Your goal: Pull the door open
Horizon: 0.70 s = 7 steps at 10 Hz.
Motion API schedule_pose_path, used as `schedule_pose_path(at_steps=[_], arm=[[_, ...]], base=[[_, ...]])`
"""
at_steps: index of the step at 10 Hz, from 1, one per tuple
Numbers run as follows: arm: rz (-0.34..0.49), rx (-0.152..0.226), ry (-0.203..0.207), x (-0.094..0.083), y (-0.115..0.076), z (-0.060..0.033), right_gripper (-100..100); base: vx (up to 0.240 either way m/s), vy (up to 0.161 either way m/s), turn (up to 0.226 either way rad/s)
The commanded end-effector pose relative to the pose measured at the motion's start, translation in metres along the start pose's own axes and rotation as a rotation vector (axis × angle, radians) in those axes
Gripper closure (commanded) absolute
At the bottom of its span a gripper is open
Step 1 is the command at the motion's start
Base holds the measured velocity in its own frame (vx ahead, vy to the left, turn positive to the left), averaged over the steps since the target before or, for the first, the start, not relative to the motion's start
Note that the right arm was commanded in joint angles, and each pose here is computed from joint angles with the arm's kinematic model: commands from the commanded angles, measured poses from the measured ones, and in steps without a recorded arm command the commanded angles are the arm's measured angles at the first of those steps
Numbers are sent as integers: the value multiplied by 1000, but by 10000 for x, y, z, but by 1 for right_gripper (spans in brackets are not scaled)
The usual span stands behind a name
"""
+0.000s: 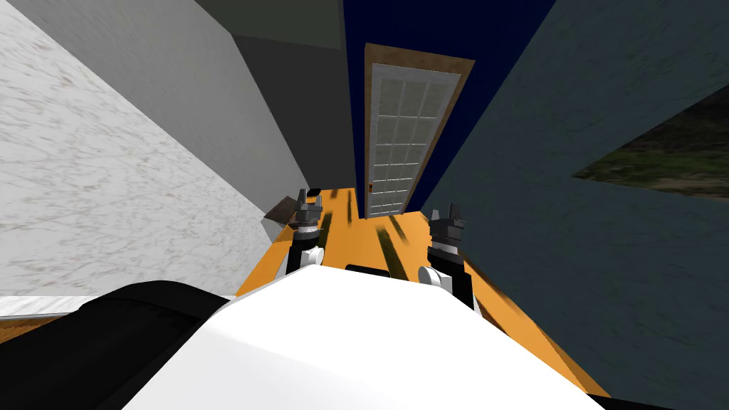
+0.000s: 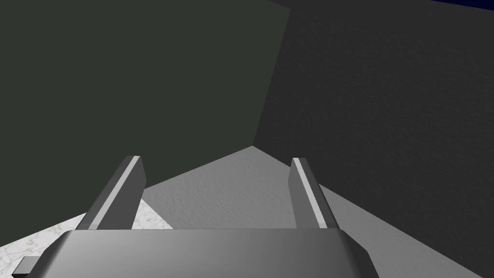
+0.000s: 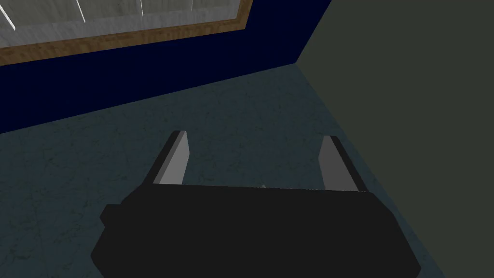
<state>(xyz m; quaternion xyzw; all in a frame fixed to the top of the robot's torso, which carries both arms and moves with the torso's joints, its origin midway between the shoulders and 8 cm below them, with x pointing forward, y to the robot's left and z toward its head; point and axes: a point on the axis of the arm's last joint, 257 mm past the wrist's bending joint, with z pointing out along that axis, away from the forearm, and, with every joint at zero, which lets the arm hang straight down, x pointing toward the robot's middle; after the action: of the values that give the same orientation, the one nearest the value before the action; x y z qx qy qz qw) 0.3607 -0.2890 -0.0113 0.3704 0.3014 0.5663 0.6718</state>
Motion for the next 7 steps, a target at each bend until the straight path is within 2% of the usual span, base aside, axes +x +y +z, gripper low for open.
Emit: schedule_pose_path(at_steps=[1,7], arm=[[-49,9,12,-3,-89,-23,-100],[-235,39,55,-39,-432,-129,-100]], base=[[80,19,33],[170,59,27]])
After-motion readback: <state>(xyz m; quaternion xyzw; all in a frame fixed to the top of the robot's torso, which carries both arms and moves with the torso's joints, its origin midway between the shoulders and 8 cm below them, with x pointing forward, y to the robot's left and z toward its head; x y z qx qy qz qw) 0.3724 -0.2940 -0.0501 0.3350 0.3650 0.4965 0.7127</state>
